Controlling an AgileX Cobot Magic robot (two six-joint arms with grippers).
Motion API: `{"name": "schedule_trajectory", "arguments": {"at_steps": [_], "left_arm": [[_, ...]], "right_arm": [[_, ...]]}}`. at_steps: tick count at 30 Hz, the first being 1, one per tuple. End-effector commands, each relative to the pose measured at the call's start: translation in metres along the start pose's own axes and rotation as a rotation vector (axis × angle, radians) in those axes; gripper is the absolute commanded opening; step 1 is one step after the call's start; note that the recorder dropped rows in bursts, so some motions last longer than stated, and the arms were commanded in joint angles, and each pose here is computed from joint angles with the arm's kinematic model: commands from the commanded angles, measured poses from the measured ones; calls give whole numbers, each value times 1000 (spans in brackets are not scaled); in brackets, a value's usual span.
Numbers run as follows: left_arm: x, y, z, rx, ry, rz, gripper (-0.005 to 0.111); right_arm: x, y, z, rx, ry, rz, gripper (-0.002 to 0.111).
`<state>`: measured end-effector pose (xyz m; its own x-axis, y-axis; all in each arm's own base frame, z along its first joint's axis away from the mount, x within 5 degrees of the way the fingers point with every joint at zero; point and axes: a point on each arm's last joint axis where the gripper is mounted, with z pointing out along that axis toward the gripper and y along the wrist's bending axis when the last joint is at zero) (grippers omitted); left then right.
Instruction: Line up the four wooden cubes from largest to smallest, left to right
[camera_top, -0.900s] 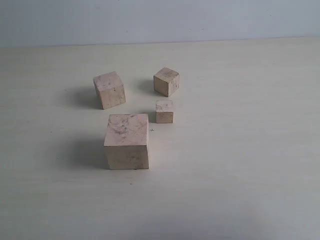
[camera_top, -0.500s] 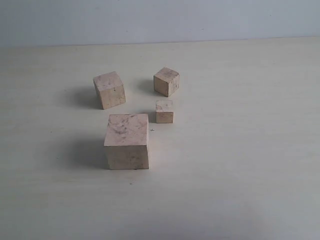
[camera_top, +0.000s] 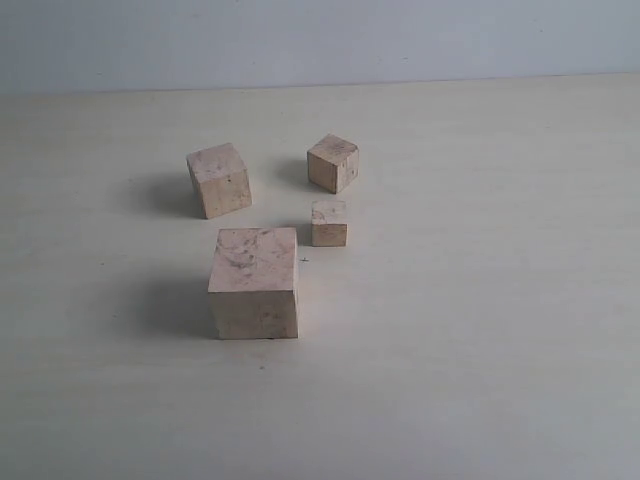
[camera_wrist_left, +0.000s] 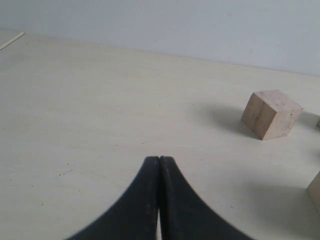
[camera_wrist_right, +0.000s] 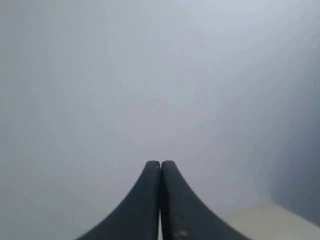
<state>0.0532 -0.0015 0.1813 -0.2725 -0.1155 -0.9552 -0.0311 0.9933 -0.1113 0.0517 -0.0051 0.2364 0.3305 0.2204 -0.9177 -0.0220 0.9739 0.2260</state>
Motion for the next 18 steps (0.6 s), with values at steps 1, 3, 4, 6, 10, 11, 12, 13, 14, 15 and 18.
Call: {"name": "schedule_trajectory", "arguments": {"at_steps": [1,3,4,6,10,11,12,13,14,15,18], "left_arm": [[0,0,0,7,-5,-3,0],[0,0,0,7,-5,-3,0],[0,0,0,7,-5,-3,0],[0,0,0,7,-5,-3,0],[0,0,0,7,-5,-3,0],[0,0,0,7,-5,-3,0],[0,0,0,7,-5,-3,0],[0,0,0,7,-5,-3,0],[0,0,0,7,-5,-3,0],[0,0,0,7,-5,-3,0],[0,0,0,7,-5,-3,0]], "right_arm": [[-18,0,-2,-5,-192,92,0],[-29,4,-1,-18,-189,105,0],[-37,7,2,-23,-171,105,0],[-55,13,12,-29,-131,98,0],[-103,29,43,-46,-47,39,0],[-115,33,54,-45,9,31,0],[-127,38,63,-46,62,29,0],[-134,42,78,-42,148,28,0],[-143,47,88,-50,210,31,0],[-145,51,100,-64,281,45,0],[-147,72,133,-174,484,86,0]]}}
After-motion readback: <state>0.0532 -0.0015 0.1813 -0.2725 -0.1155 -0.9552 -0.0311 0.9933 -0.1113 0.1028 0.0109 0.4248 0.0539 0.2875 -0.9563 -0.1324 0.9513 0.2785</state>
